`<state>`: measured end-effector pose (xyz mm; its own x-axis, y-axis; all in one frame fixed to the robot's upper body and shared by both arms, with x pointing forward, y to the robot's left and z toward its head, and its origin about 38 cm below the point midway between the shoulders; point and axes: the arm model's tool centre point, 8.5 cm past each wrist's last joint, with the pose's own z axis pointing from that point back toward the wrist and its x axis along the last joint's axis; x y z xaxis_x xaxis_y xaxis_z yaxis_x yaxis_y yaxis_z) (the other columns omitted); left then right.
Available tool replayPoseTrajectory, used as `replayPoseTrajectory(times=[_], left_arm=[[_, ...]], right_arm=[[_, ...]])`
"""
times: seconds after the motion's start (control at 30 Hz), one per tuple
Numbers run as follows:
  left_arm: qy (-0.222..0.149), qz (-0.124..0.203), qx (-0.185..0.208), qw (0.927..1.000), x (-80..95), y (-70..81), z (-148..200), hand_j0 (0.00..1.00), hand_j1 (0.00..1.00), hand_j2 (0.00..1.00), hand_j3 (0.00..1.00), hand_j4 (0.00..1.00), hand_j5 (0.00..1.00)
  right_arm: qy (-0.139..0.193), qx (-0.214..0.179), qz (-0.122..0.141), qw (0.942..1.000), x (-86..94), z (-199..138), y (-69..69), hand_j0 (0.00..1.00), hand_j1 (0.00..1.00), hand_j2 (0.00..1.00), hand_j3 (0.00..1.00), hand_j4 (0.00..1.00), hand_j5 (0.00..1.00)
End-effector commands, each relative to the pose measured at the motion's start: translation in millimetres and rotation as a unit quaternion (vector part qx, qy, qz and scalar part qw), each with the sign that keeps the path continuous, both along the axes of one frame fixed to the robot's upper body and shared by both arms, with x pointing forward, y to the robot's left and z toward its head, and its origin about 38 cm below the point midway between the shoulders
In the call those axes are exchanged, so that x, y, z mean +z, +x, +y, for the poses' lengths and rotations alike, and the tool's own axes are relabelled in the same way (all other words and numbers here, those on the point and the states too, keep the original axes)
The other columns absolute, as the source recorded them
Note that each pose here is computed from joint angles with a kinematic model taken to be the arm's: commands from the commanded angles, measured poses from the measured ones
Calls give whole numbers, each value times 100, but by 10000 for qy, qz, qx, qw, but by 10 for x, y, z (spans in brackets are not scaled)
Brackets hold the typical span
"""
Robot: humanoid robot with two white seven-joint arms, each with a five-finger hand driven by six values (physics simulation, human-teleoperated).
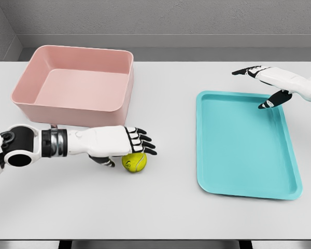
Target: Put the tennis from the blue tray into the pink basket with both arms
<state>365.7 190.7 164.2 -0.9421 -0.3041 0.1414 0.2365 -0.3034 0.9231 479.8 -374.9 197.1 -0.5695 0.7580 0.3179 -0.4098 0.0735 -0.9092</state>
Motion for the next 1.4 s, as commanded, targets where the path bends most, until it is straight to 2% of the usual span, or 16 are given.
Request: replayPoseTrajectory(times=[0.0,0.47,0.57,0.9,1.37], left_arm=[[-6,26,45,10000,-16,-1,-2,100,100,100,100,100,100],[-10,17,111,9999,-22,20,-22,100,100,100,100,100,100],[3,13,153,9999,-35,24,-30,100,100,100,100,100,100],[44,31,265,9996,-86,34,-73,100,100,100,100,100,100],[64,93,220,9997,-136,3,-126,100,100,100,100,100,100]], right_arm=[[34,-18,-4,10000,10,-6,2,100,100,100,100,100,100],[33,-26,7,10000,1,-11,-1,100,100,100,100,100,100],[-11,-308,118,9995,-70,-196,16,100,100,100,100,100,100],[-107,-406,123,9990,-41,-323,-20,100,100,100,100,100,100],[-134,-429,106,9989,-19,-362,-35,100,100,100,100,100,100]])
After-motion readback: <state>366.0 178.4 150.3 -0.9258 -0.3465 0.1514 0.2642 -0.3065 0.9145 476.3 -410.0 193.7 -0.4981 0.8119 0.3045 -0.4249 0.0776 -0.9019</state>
